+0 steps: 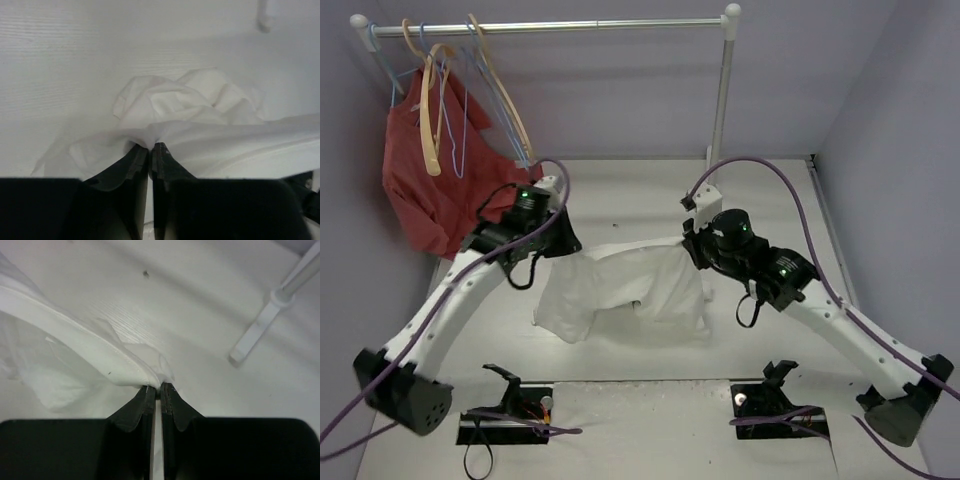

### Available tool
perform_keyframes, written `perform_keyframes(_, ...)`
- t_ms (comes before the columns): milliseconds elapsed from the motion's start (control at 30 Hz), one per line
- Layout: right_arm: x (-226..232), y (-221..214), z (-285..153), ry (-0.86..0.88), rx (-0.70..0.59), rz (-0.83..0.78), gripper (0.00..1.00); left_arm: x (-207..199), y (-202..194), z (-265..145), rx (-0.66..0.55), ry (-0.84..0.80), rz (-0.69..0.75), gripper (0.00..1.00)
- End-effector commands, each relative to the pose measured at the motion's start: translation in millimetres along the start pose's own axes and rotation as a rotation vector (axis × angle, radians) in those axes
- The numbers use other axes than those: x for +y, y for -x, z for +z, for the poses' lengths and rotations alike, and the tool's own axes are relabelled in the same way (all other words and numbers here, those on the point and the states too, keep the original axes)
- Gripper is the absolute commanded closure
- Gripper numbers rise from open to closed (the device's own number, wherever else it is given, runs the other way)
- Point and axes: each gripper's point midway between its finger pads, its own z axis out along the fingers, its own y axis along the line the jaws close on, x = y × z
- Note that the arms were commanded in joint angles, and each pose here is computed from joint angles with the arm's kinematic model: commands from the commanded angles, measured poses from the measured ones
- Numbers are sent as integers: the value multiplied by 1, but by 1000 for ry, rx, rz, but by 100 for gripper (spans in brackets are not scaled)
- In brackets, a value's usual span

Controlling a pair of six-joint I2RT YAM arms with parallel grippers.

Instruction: Place the t-shirt on the hanger

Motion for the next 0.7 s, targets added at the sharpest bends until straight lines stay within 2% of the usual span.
perform_keyframes(0, -24, 8, 25, 11, -53, 159, 100, 3, 14, 45, -44, 73, -17, 87)
perform_keyframes(67, -34, -4, 44, 21, -7, 196, 100, 10, 14, 68, -36, 124, -14, 79)
perform_keyframes(133, -49, -5, 56, -5, 6, 223, 98, 12, 25, 79, -65, 154, -17, 63)
perform_keyframes(200, -57, -16, 75, -29, 57, 228, 84, 14, 27, 94, -53, 181, -15, 48)
perform_keyframes(233, -61, -10, 79, -46, 51, 229, 77, 13, 32, 95, -58, 186, -15, 46)
perform_keyframes(267, -64, -13, 88, -60, 73, 230, 62, 5, 44, 94, -77, 173, -5, 44)
perform_keyframes(300, -65, -12, 90, -63, 80, 227, 57, 1, 50, 90, -87, 166, 5, 41)
perform_keyframes(433, -68, 8, 88, -64, 59, 212, 51, -35, 86, 50, -186, 108, 92, 38)
perform_keyframes(567, -69, 27, 71, -66, 17, 204, 45, -74, 119, -14, -312, 56, 175, 37)
perform_keyframes(667, -69, 30, 63, -71, 7, 201, 42, -80, 135, -42, -385, 51, 171, 37)
